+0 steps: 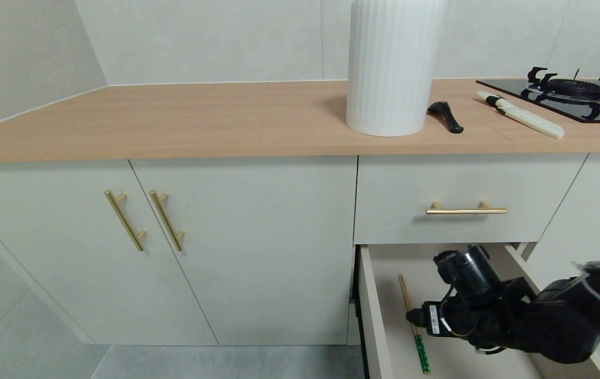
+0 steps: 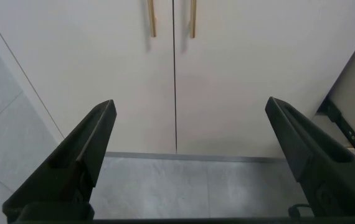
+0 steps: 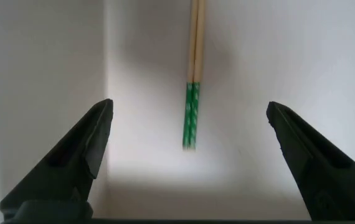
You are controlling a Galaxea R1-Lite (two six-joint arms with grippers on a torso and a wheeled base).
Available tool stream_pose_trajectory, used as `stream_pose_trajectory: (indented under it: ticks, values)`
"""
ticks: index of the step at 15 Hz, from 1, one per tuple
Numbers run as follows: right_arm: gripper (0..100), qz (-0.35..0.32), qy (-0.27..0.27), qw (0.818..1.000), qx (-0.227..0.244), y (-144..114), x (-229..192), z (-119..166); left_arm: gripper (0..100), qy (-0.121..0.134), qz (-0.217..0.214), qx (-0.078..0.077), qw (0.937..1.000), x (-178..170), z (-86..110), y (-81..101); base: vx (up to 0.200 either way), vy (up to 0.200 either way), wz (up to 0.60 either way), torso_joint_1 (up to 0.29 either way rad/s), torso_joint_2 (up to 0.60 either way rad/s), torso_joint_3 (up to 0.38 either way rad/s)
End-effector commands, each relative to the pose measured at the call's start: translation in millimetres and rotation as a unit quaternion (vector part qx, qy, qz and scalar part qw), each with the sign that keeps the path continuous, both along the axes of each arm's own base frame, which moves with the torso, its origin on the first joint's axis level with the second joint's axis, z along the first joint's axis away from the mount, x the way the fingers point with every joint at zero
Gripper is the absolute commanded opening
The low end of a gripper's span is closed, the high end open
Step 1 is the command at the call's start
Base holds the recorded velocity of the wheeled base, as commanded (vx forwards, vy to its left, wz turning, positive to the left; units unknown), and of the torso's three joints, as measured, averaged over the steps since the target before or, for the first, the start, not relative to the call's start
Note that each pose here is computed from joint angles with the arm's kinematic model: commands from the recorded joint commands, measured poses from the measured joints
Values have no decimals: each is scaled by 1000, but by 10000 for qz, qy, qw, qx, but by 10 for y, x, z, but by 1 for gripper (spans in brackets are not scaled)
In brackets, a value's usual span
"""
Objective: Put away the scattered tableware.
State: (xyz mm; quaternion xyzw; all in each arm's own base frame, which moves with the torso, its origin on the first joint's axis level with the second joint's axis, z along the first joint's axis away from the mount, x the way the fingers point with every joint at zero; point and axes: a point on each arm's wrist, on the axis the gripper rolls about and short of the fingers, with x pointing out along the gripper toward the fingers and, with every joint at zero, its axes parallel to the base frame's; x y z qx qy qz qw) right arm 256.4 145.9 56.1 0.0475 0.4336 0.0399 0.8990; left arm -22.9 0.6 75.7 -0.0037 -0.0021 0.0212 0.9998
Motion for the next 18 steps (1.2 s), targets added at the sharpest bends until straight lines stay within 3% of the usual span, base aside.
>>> stream_pose_trajectory:
  ticks: [1,3,5,11,18]
  values:
    - [100,248,-673,9973,150,-238,-401,916,100,5,11,-1,10000,1,1,0,0,0,0,0,0,0]
    - [100,355,-1064,9934,225,-343,-585,1189,100,5,3,-1,10000,1,1,0,0,0,0,0,0,0]
    - [100,434,-1273,9907,229,-388,-653,1284,100,5,3,-1,10000,1,1,0,0,0,0,0,0,0]
    - [100,619,-1489,9869,10,-448,-761,1344,100,5,3,-1,10000,1,1,0,0,0,0,41,-143,-149]
    - [100,618,-1495,9868,13,-450,-764,1348,100,5,3,-1,10000,1,1,0,0,0,0,140,-484,-307]
